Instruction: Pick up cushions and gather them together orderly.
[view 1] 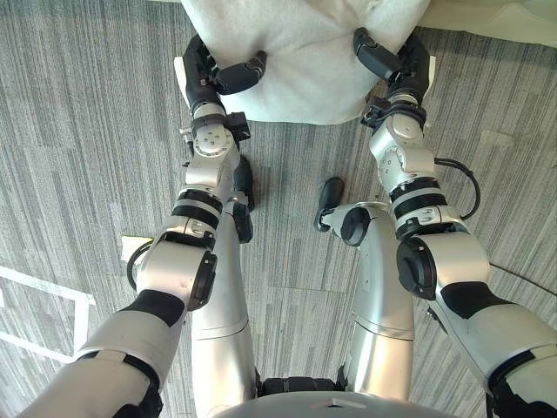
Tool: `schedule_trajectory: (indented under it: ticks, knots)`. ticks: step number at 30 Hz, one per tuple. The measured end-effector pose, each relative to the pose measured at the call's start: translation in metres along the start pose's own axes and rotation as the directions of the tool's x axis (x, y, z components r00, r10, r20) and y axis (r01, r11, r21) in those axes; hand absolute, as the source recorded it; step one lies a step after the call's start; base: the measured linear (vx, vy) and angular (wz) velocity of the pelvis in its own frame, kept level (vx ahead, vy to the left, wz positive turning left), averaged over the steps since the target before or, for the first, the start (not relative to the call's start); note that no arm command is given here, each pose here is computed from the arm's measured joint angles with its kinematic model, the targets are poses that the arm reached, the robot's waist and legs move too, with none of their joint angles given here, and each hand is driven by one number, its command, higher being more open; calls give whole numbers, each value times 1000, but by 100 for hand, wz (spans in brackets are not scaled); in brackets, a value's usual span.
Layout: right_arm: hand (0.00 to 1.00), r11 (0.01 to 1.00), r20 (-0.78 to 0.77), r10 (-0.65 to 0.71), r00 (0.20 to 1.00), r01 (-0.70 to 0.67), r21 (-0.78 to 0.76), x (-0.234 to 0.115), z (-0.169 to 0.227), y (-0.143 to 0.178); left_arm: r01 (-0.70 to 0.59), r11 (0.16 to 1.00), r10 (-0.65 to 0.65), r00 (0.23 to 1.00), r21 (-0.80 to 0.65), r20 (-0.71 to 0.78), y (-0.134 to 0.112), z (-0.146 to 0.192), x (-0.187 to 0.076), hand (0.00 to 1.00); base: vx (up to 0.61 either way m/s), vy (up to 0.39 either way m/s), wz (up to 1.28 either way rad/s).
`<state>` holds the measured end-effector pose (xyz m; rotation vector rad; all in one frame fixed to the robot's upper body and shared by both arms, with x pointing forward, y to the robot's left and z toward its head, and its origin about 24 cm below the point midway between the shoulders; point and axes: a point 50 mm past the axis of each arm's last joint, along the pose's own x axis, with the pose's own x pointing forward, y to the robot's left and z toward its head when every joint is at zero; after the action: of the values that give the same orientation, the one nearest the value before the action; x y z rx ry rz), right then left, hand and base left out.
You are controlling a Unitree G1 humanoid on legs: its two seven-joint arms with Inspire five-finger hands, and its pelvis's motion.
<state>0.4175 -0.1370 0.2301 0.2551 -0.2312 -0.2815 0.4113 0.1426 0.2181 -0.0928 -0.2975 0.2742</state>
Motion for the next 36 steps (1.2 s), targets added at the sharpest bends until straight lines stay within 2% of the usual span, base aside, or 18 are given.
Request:
schedule_trajectory:
  ticks: [4,7,13,19,24,27,30,36]
  knots:
    - [0,999,-11,-12,1000,13,32,-2,-2,1,7,1000,-6,1000,-13,21,-3,6,-1,0,48,49,-2]
    - [0,996,40,-8,999,4,93,-5,10,3,39,997,-32,994,-66,107,-8,26,-4,0,25,56,-3]
    - [0,998,63,0,998,-4,69,-22,-6,-1,24,994,-14,995,-104,101,-2,10,-23,0,7,43,-6]
    - [0,999,188,12,982,-21,44,-62,-15,-16,10,980,10,995,-199,95,3,-9,-62,0,28,-16,-4]
    - [0,1000,293,-23,956,25,-1,-118,-24,-48,34,961,-9,996,-274,90,1,-25,-118,0,143,-15,-1]
    - [0,998,317,-28,948,45,-45,-140,-29,-60,43,960,-21,997,-277,79,4,-32,-137,0,117,17,-6]
    - [0,991,302,-13,953,54,-126,-165,-41,-69,13,963,-7,1000,-269,24,12,-48,-158,0,126,29,-10]
    - [0,963,127,10,992,25,-270,-208,-81,-88,-56,979,22,984,-197,-175,39,-91,-203,0,133,-1,-11]
